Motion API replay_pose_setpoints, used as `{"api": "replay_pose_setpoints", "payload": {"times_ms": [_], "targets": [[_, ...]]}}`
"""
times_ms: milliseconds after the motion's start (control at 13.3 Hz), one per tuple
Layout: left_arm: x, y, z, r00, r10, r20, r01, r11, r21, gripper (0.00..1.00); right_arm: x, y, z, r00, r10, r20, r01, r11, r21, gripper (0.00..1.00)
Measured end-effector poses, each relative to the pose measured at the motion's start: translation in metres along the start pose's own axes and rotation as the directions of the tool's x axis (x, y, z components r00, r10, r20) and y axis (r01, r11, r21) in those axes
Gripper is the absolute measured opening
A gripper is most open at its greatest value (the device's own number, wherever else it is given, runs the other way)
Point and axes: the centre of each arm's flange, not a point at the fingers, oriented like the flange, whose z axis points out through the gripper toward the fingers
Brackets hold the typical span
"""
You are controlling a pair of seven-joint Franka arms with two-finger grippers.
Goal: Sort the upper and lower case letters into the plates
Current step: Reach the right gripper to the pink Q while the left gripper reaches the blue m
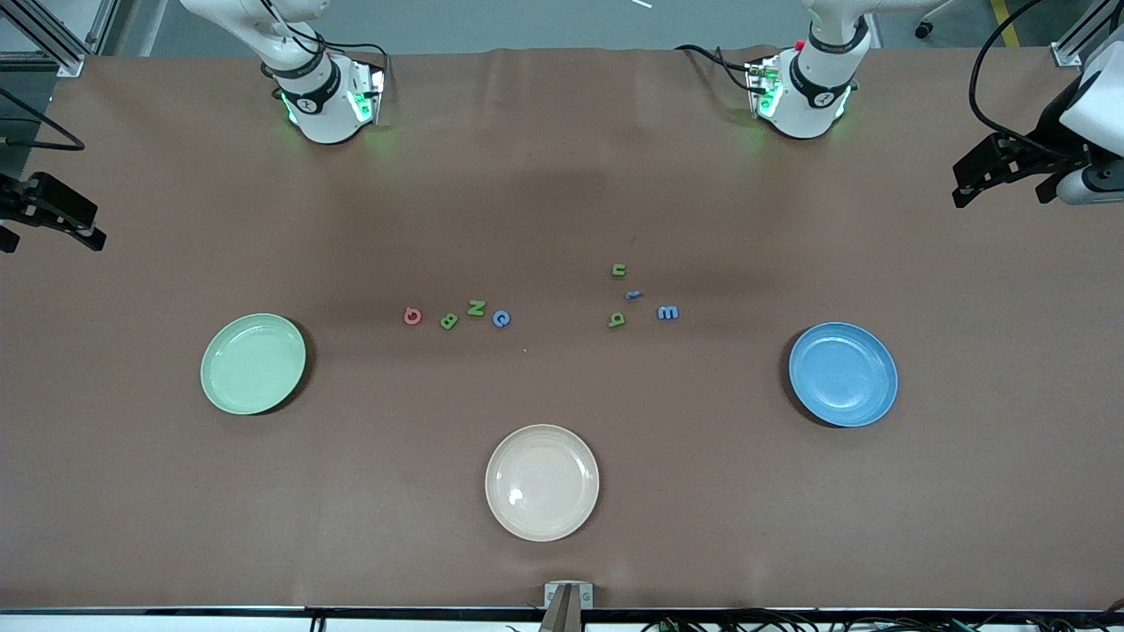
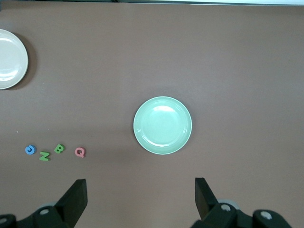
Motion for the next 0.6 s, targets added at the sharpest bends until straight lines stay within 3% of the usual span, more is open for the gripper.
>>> {"api": "replay_pose_setpoints", "payload": {"times_ms": [600], "targets": [[0.014, -0.001, 0.014, 1.000, -0.001, 0.024, 0.001, 1.000, 0.004, 1.00, 0.000, 0.000, 0.000, 1.000, 0.000, 0.000, 0.000, 1.000, 0.000, 1.00]]}}
